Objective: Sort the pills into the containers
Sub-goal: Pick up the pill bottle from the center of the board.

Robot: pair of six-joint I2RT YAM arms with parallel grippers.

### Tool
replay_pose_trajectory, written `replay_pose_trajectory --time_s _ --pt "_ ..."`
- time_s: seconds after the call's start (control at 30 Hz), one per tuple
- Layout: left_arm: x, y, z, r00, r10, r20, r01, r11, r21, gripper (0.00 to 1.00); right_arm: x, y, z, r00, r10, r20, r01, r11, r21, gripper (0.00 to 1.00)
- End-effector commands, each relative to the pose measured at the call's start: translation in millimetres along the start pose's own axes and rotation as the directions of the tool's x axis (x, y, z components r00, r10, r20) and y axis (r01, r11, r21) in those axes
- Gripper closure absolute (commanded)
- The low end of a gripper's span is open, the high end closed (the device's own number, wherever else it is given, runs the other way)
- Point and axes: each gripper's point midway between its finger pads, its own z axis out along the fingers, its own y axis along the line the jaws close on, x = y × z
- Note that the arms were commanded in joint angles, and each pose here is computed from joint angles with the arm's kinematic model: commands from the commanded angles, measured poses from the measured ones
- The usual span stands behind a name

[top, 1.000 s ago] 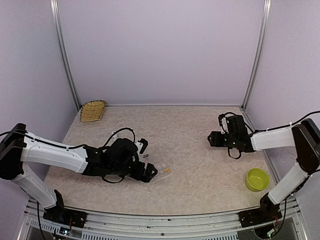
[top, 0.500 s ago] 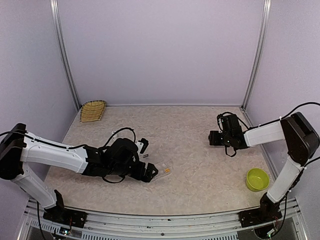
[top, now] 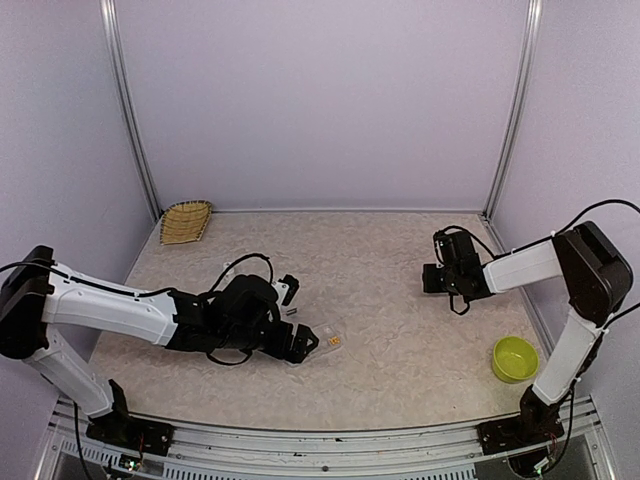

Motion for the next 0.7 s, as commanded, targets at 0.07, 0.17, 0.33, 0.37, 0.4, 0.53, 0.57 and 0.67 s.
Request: replay_pose_trajectory --time_s 0.07,0.17,0.33,0.37,0.4,0.53,0.57,0.67 --pt "-8 -9 3 1.000 0.007 0.018 -0.007 1.000 0.018 0.01 -14 -3 8 0.999 -0.004 0.037 0.003 1.000 0.018 0.59" --pt "-8 -10 4 1.000 0.010 0.016 -0.010 1.000 0.018 0.01 -15 0 7 0.999 -0.009 0.040 0.008 1.000 0.003 0.65" --pt "-9 -11 5 1.000 0.011 0.017 -0.012 1.000 0.021 0.01 -17 6 -1 0.998 -0.013 0.054 0.015 0.999 -0.043 0.77" --pt "-10 -11 5 1.000 0.010 0.017 -0.010 1.000 0.023 0.01 -16 8 -4 0.999 -0.016 0.052 0.018 0.998 -0.056 0.78" --pt "-10 -12 5 1.000 0.012 0.018 -0.012 1.000 0.023 0.01 -17 10 -7 0.998 -0.017 0.053 0.020 0.997 -0.070 0.78" --pt "-12 -12 4 1.000 0.014 0.021 -0.014 1.000 0.023 0.01 -17 26 -25 0.997 -0.043 0.062 0.051 0.990 -0.133 0.79" --pt "-12 -12 4 1.000 0.013 0.022 -0.013 1.000 0.024 0.01 -16 32 -31 0.996 -0.056 0.069 0.066 0.987 -0.148 0.78" --pt "-13 -12 3 1.000 0.016 0.025 -0.016 1.000 0.021 0.01 -11 49 -51 0.992 -0.092 0.087 0.108 0.974 -0.199 0.78"
